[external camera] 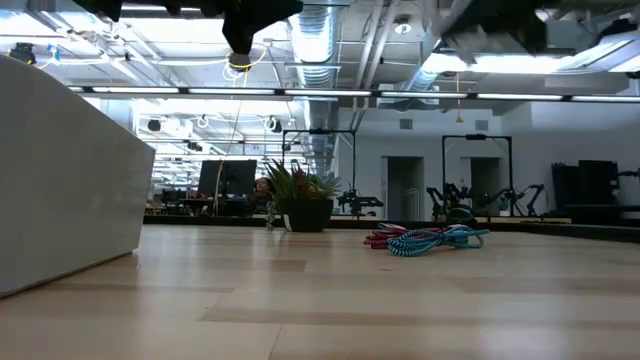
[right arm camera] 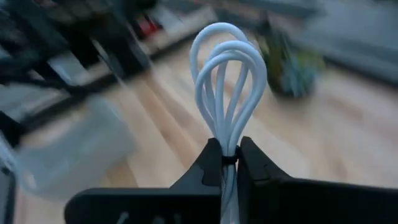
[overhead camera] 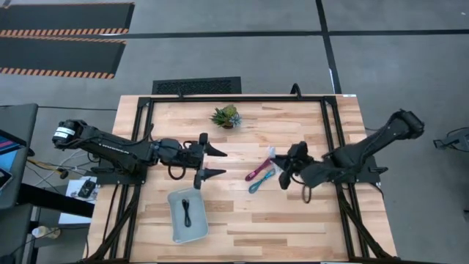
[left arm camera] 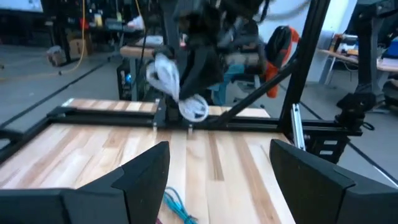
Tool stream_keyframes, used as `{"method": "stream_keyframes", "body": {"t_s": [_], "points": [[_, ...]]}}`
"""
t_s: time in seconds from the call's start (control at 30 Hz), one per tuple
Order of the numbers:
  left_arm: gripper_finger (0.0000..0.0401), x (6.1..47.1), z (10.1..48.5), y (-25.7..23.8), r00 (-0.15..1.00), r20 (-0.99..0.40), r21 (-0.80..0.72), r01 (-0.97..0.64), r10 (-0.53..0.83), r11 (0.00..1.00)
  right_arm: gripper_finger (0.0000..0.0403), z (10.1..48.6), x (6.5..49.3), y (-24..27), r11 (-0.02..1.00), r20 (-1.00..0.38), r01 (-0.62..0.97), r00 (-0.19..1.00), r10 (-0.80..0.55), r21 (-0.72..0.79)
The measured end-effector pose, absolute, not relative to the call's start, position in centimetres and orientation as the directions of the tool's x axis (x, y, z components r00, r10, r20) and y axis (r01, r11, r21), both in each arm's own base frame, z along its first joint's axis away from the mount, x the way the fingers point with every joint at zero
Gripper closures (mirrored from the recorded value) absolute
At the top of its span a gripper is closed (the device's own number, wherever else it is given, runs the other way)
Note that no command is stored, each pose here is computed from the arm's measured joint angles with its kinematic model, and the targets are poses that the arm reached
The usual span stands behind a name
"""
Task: Pick and place USB-C Cables
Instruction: Put the white USB cable into the gray bin
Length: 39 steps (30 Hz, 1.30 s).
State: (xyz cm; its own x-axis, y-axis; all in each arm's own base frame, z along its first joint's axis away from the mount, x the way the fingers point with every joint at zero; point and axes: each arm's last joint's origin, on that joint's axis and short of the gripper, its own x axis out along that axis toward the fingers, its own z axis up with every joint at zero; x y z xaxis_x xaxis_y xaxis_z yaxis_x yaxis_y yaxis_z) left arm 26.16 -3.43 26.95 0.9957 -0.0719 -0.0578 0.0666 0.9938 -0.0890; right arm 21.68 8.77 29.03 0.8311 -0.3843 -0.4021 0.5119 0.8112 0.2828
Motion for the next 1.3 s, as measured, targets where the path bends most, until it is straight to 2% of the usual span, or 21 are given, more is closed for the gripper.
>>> {"method": "stream_keyframes", "body": {"t_s": [0.2,0.37,0.47,0.53,0.63,0.77,1.1,1.3], "points": [[0.0136,26.2,27.4,-3.4,0.997,-0.01,-0.071,0.071,-0.072,0.995,0.0388,30.6,23.2,8.1,0.887,-0.207,0.412,0.905,-0.372,0.207],[0.0136,26.2,27.6,-3.5,0.995,0.007,-0.072,0.103,-0.102,0.992,0.0388,28.4,24.0,6.4,0.939,-0.061,0.237,0.972,-0.229,0.25],[0.0136,26.2,27.7,-3.5,0.994,0.015,-0.062,0.113,-0.112,0.992,0.0388,28.0,23.7,5.3,0.969,0.131,0.069,0.986,-0.102,0.239],[0.0136,26.2,27.8,-3.5,0.993,0.028,-0.051,0.113,-0.112,0.992,0.0388,27.7,23.7,4.6,0.969,0.2,0.021,0.977,-0.072,0.247],[0.0136,26.2,28.1,-3.5,0.993,0.058,-0.041,0.109,-0.106,0.993,0.0388,26.2,23.9,3.8,0.96,0.119,0.062,0.988,-0.097,0.273],[0.0136,26.2,28.1,-3.3,0.994,0.06,-0.021,0.098,-0.096,0.995,0.0388,25.6,24.8,3.6,0.955,0.119,0.071,0.987,-0.109,0.287],[0.0136,26.4,28.1,-1.8,0.997,0.058,-0.065,0.045,-0.041,0.997,0.0389,25.7,30.4,3.7,0.976,0.082,-0.038,0.996,0.021,0.214],[0.0136,26.4,28.0,-1.7,0.996,0.053,-0.073,0.074,-0.07,0.995,0.0389,26.5,33.0,3.6,0.98,0.1,-0.091,0.992,0.074,0.179]]}}
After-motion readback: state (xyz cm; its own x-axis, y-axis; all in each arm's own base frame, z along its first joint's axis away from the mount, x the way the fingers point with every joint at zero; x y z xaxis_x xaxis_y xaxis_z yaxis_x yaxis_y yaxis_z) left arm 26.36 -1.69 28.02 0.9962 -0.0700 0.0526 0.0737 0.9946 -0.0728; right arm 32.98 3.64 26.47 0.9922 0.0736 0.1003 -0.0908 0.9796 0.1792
